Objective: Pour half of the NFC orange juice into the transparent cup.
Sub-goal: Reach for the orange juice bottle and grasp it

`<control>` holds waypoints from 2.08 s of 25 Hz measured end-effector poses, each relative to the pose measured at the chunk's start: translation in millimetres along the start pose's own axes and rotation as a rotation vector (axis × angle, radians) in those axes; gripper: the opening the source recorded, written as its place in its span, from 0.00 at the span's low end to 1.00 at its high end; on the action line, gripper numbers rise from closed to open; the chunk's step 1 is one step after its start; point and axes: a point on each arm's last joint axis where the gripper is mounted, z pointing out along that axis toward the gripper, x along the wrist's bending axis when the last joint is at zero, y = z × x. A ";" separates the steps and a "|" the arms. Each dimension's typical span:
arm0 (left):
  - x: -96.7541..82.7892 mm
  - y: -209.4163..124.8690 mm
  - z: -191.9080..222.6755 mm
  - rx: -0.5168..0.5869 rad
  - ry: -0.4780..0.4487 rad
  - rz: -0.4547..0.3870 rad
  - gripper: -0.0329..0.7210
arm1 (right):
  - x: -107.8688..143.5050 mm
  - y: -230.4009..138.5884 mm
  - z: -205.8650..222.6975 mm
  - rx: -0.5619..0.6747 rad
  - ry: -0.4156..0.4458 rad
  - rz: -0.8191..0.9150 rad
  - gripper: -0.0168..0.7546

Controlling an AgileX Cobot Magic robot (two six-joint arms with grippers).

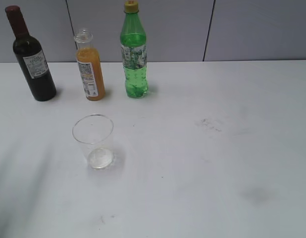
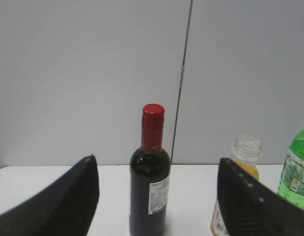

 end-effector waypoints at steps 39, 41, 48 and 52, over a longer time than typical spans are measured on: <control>-34.0 -174.6 205.5 0.116 -0.492 0.055 0.90 | 0.0 0.0 0.0 0.000 0.000 0.001 0.74; -38.6 -177.2 211.1 0.116 -0.505 0.063 0.90 | 0.0 0.0 0.0 0.000 0.000 0.001 0.74; -53.6 -187.4 235.7 0.138 -0.526 0.101 0.90 | 0.0 0.0 0.0 0.000 0.000 0.001 0.74; -58.2 -196.3 245.3 0.168 -0.524 0.118 0.89 | 0.0 0.0 0.0 0.000 0.000 0.001 0.74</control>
